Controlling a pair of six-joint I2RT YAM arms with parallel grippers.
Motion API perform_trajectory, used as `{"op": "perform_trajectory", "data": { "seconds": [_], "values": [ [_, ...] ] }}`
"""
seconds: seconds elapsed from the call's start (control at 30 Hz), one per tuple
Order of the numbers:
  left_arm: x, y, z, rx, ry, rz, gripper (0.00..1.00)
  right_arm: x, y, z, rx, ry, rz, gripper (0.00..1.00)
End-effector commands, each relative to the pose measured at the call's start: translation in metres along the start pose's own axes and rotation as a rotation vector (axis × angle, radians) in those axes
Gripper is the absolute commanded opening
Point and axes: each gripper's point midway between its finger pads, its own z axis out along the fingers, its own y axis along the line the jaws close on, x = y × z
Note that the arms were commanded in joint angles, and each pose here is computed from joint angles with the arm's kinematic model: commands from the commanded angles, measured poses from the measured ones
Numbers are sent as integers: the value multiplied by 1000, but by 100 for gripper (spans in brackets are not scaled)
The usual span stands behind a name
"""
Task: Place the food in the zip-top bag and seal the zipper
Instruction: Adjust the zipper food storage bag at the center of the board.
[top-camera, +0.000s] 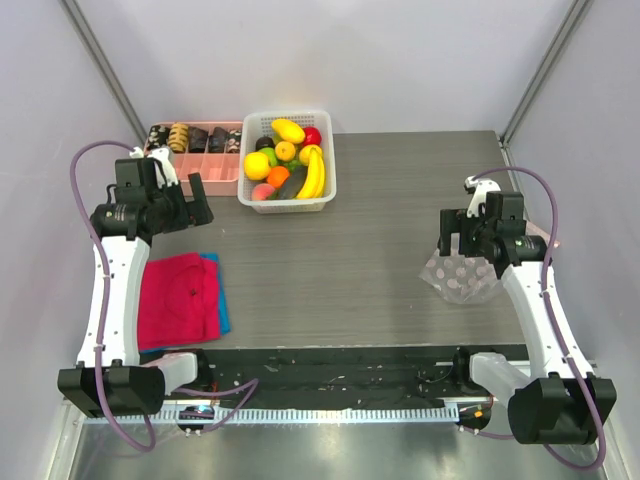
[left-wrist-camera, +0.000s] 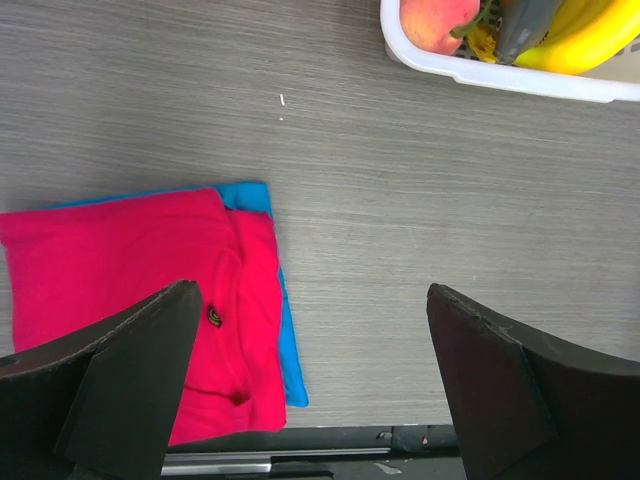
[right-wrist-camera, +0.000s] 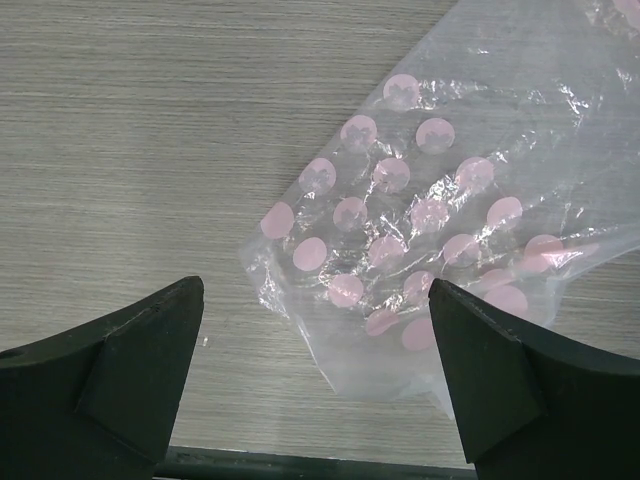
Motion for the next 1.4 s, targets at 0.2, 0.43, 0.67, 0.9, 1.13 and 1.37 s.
{"op": "perform_trajectory", "data": {
  "seconds": [0.2,0.43,0.67,0.9,1.13,1.37],
  "values": [
    [-28,10,-6,-74,-104,-38,100,-17,-4,-1,8,-42,77,100],
    [-35,15,-11,-107,-141,-27,100,-17,-44,10,133,-15,321,100],
    [-35,17,-5,-114,-139,-28,100,-6,-76,43,292,82,483,93],
    [-32,27,2,-173,-133,-71,100,-18,-91,88,338,104,571,87],
    [-25,35,1,-213,-130,-57,100,-24,-106,128,393,134,641,88],
    [-25,41,2,-242,-133,-52,100,2,-112,154,439,209,641,91]
  ]
}}
